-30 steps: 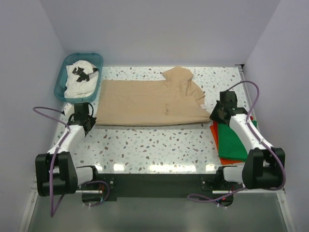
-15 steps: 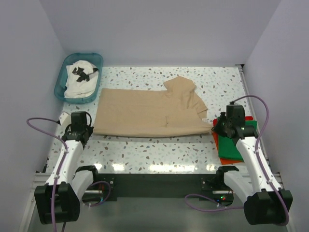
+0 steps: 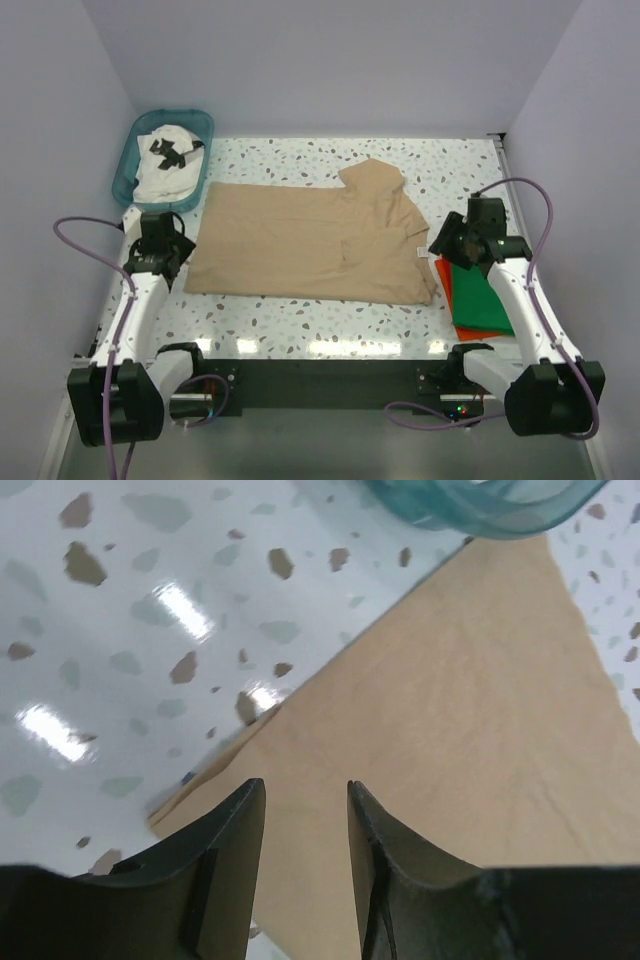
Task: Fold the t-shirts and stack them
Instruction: Fold the tshirt
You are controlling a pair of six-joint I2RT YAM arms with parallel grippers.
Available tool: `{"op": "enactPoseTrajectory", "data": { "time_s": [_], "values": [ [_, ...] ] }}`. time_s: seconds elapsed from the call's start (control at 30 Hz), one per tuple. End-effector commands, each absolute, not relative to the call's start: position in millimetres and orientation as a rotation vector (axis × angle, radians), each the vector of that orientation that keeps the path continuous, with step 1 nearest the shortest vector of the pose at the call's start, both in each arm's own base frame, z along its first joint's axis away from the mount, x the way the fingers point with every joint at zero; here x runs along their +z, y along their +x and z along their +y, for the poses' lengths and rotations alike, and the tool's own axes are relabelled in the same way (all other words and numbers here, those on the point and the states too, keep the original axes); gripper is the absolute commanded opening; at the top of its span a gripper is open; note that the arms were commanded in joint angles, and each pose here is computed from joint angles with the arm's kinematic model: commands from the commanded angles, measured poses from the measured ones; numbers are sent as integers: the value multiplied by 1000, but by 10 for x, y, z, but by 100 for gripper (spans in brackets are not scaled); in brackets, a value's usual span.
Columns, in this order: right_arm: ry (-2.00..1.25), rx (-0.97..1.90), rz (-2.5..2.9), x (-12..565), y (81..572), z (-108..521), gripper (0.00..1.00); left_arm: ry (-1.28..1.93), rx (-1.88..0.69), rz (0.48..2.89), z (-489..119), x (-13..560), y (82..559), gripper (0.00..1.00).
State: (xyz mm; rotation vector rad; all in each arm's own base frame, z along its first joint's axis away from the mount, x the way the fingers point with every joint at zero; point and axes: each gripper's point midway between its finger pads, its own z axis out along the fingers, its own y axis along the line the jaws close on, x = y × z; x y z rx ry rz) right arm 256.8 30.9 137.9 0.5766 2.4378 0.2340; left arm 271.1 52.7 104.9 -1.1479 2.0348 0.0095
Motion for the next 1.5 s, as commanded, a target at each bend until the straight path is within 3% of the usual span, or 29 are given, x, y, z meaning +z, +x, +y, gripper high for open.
{"op": "enactPoseTrajectory", "data": {
  "time_s": [0.0,0.33,0.77,1.47],
  "values": [
    [492,359,2325,1666,3078,460,52,-962,-119,1952,435,1545,3327,43],
    [416,457,2185,1925,4347,655,51,-773,67,2061,155,1397,4392,44],
    [356,467,2133,1817,5366,723,50,-727,266,2094,191,951,5528,45],
    [320,474,2204,1223,5719,767,51,-775,349,2157,226,368,5751,44]
  ]
}}
